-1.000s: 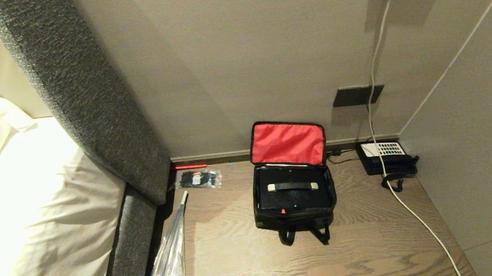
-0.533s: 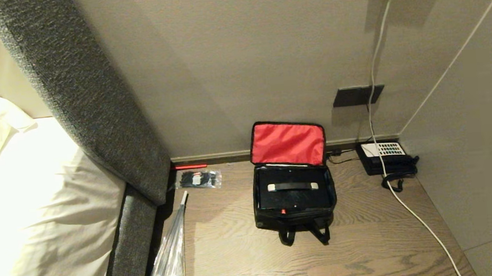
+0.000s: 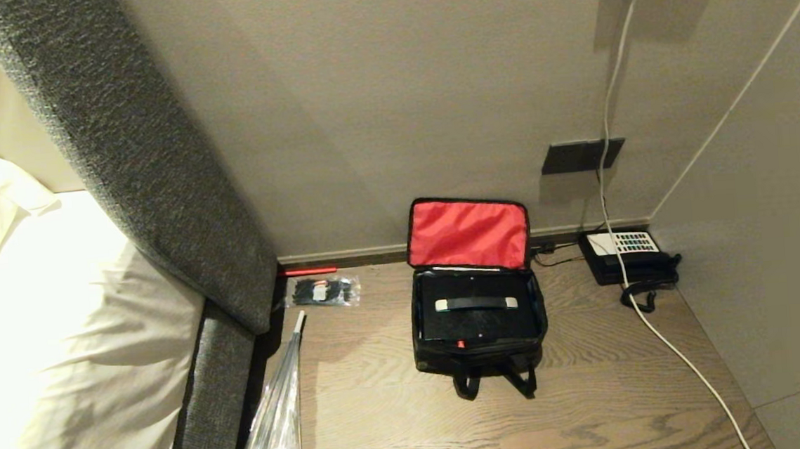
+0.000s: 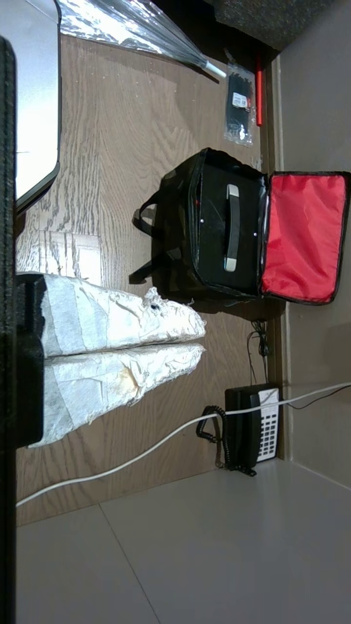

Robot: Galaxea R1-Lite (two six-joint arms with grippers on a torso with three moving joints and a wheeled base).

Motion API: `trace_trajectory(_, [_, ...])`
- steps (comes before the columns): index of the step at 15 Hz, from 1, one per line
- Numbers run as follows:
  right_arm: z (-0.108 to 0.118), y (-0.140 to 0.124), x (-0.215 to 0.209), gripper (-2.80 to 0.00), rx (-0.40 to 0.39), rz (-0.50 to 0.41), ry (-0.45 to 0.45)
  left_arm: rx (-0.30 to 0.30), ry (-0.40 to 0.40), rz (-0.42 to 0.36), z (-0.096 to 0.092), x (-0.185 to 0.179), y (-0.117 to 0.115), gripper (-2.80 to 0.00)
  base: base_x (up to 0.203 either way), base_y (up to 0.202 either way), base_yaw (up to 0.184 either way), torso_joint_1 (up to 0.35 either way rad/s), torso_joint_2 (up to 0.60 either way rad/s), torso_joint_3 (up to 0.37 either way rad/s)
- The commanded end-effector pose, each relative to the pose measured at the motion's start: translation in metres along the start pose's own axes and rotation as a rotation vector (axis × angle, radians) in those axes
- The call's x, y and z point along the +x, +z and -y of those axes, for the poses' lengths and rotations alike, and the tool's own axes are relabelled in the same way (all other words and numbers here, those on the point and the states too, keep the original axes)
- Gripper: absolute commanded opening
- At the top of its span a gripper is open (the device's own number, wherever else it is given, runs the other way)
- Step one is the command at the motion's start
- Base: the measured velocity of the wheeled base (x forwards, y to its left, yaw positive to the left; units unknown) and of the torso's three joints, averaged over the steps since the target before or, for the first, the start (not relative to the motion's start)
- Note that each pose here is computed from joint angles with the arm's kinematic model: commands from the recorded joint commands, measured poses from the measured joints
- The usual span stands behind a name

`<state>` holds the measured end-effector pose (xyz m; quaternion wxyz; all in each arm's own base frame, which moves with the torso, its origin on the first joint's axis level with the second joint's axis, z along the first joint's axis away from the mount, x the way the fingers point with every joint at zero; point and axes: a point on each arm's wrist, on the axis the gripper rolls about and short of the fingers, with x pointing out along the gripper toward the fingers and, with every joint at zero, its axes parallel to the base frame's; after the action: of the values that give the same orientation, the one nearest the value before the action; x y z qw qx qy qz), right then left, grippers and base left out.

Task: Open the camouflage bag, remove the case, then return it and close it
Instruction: Grip the handle

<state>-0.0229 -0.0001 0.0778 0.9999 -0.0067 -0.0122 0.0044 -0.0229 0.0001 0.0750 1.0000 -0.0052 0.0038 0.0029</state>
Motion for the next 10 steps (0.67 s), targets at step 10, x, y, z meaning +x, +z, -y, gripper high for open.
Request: trace_trajectory(10, [0.0,0.02,-0.011,-2.8,-0.004,0.068,-0.002,0.0,0.0,0.003,0.0,0.0,0.0,-2.8,0.0,0.0,0.0,0.0,0.0,0.0])
